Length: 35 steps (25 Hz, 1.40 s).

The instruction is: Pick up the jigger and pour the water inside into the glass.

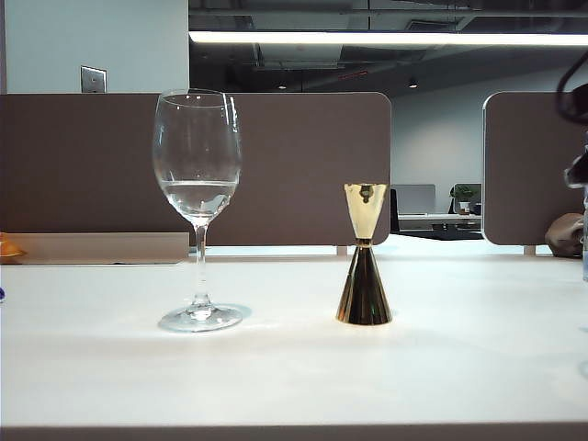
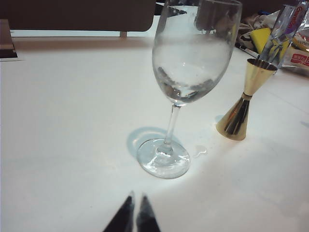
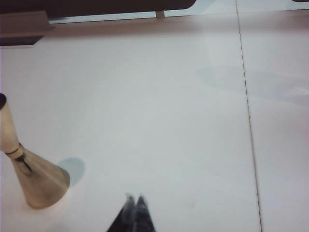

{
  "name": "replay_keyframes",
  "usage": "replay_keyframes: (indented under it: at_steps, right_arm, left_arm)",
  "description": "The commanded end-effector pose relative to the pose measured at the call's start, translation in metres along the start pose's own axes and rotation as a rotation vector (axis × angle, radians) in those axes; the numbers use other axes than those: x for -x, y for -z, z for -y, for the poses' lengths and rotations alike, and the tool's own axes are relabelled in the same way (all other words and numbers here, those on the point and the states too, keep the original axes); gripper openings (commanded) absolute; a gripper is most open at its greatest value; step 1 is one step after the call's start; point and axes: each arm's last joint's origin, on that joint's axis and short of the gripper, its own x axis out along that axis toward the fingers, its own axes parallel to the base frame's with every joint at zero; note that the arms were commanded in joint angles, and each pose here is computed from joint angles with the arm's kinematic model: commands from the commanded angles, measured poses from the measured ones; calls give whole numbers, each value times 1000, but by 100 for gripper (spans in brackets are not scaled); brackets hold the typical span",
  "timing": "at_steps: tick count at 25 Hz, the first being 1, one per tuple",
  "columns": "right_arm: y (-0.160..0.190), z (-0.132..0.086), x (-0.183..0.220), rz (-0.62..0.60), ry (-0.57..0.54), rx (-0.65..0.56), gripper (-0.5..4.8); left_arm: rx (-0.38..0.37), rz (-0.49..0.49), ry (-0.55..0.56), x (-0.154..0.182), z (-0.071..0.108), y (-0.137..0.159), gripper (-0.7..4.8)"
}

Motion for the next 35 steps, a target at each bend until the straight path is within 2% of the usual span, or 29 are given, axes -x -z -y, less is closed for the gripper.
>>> replay_keyframes:
  at_steps: [1,7,14,20,35]
  right_arm:
    - [-5,3,7,68,-42,-7,-5]
    - [-5,7,22,147,-63,-13,-5]
    - [0,6,37,141,-81,-11,-5]
    - [11,7,45,202,-74,-5,-5]
    - [38,12,38,111,-24,-19,-5]
  left_arm:
    - [-1,0,0,0,0,0,22]
    - [0,0,0,0,0,0,22]
    - [-1,0,0,0,0,0,22]
    - [-1,0,0,0,0,0,22]
    - [-1,0,0,0,0,0,22]
